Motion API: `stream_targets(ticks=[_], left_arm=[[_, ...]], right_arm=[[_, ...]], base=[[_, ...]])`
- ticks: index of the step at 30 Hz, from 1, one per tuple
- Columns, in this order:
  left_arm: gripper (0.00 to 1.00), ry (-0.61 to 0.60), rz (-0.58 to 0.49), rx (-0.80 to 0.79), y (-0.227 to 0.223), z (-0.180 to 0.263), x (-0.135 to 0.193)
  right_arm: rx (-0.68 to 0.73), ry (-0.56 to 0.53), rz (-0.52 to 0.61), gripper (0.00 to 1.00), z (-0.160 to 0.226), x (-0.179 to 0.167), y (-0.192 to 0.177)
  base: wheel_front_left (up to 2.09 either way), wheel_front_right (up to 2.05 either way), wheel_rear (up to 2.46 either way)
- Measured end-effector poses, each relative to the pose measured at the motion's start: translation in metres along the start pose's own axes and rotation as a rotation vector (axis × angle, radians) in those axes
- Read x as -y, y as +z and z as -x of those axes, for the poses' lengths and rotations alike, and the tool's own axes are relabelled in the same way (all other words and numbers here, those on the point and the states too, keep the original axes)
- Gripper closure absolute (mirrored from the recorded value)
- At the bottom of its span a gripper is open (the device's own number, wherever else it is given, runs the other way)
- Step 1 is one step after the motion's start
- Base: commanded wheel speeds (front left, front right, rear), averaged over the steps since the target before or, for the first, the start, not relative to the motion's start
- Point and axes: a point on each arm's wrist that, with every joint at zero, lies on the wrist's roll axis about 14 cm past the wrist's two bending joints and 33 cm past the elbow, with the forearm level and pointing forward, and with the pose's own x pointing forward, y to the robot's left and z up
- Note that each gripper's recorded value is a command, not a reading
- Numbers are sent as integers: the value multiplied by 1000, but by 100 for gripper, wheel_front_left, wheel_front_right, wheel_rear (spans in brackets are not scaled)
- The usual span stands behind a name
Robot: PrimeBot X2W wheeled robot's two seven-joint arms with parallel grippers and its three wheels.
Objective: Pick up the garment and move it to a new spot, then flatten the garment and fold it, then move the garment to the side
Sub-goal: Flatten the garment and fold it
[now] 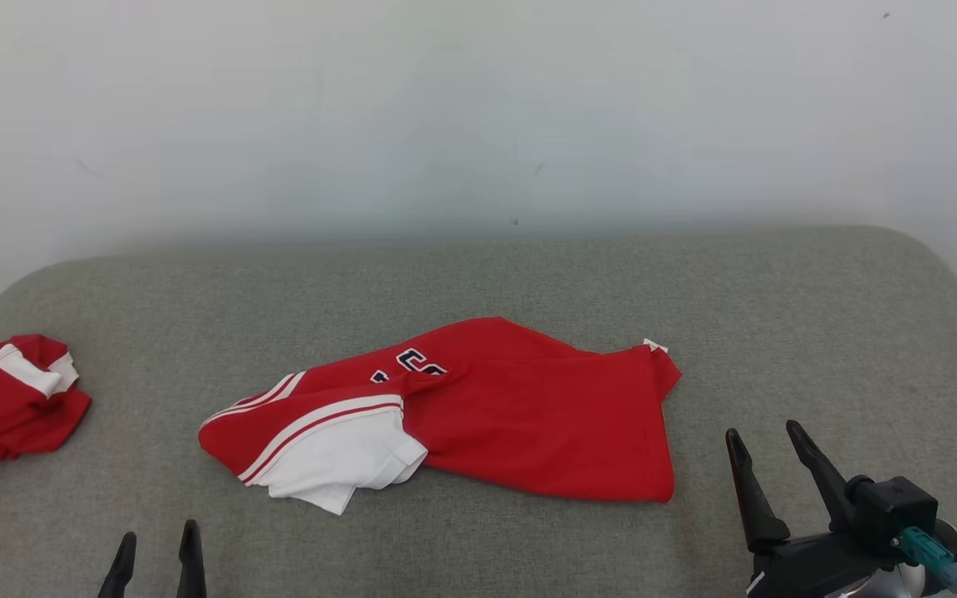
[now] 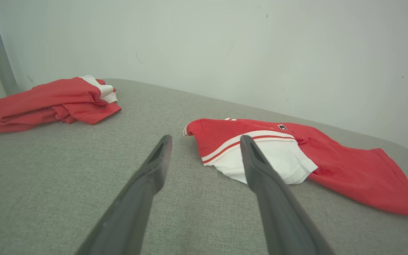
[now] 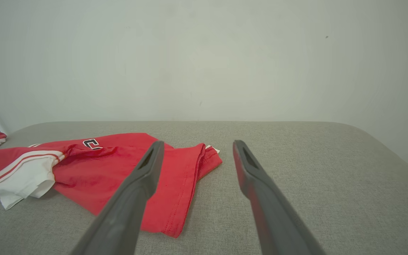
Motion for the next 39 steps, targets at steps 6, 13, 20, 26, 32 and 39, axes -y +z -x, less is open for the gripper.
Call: stream_targets(ticks=[6, 13, 20, 26, 32, 39], left_arm=[[0, -15, -2, -5, -1, -1, 3], [0, -42, 3, -32, -7, -2, 10], [0, -92, 28, -148, -24, -5, 29], [0, -175, 88, -324, -45, -10, 59], [0, -217, 127, -455, -57, -21, 80], [0, -184, 106, -575, -71, -42, 82]], right_arm=[[-19, 6, -17, 0, -1, -3, -4], [-47, 9, -19, 0, -1, -3, -9], [-107, 37, 5, 0, -8, -12, -12], [-277, 42, -64, 0, -26, -13, -25], [-413, 39, -38, 0, -55, -10, -23], [-502, 32, -2, 0, -91, -8, -20]], base=[[0, 0, 0], [0, 0, 0], [0, 0, 0], [0, 0, 0], [0, 0, 0], [0, 0, 0]])
